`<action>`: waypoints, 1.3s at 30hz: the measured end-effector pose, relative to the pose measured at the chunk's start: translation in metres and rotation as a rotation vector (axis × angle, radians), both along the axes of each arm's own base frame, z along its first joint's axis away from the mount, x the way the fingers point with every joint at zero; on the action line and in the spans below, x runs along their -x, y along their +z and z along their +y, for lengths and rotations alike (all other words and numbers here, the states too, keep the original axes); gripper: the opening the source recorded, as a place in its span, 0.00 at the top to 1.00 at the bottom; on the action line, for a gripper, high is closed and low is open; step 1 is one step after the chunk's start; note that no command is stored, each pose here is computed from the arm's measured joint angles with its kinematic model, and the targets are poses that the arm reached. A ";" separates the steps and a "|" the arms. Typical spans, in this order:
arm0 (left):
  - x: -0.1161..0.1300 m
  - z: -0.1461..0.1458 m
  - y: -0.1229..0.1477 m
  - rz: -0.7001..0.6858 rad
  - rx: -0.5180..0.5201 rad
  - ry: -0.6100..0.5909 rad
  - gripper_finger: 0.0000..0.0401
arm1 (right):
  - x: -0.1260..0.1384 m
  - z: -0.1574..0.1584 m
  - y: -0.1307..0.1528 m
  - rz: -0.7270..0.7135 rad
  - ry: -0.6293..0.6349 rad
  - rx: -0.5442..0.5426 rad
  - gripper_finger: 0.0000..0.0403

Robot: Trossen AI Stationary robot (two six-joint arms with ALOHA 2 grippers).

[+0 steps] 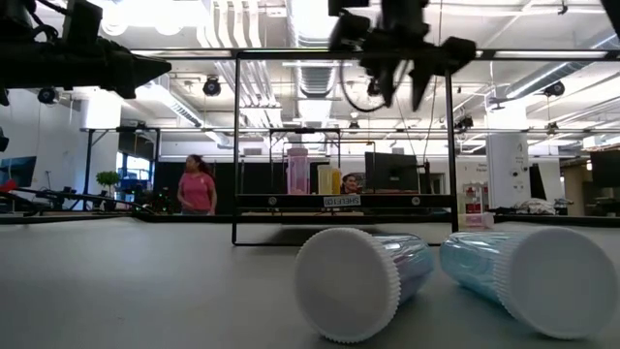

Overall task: Pick and place medicine bottles onto shelf by color
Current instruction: Put the top pink pill bottle on the shelf aligned with the other pink bottle

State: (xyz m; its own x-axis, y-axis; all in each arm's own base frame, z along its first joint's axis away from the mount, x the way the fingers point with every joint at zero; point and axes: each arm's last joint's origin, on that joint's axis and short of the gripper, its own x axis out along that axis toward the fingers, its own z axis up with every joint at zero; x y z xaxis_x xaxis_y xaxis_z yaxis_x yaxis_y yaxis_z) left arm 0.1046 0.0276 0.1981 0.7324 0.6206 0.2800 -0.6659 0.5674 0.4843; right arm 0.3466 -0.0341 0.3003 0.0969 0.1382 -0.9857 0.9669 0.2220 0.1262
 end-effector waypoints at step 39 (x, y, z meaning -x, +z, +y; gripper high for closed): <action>0.000 0.000 0.000 0.001 0.000 0.000 0.82 | 0.123 -0.093 -0.077 0.115 -0.473 0.470 0.62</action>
